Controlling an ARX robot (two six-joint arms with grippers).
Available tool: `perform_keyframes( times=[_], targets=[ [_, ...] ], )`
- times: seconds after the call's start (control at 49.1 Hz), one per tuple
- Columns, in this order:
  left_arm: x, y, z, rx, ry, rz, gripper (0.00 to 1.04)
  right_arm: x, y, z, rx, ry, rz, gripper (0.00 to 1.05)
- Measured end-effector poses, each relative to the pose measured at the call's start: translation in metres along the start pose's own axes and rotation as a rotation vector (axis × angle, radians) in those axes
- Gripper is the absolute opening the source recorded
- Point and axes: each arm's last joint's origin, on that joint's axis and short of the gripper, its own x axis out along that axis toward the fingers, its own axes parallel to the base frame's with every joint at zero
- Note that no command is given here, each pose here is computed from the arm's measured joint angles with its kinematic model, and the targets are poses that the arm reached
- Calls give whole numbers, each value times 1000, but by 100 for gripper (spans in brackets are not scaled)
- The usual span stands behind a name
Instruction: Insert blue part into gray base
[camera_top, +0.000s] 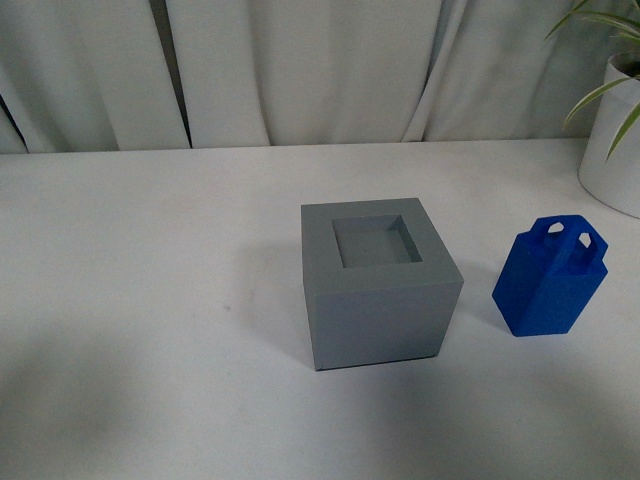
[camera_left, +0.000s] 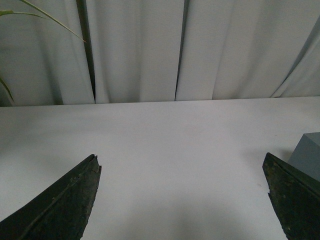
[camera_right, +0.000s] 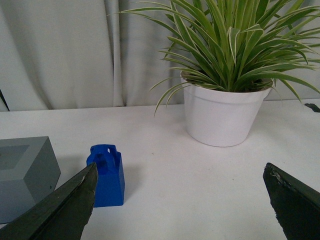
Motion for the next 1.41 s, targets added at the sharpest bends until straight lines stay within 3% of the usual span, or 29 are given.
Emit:
perform_keyframes(
  times=[0.326,0.468,0.713,0.978,1.181,1.405],
  targets=[
    [0,0,0,0,0,0,99,0,0,0,0,2,-1,97],
    [0,0,0,0,0,0,99,4,2,-1,38,170,20,97],
    [0,0,0,0,0,0,99,60,3,51,13,215,283,97],
    [0,0,0,0,0,0,99,153,8,77,-256,503,618,97],
    [0,0,0,0,0,0,99,192,14,81,-430,663,757,97],
    [0,0,0,0,0,0,99,237,30,77,-736,881,999,97]
  ],
)
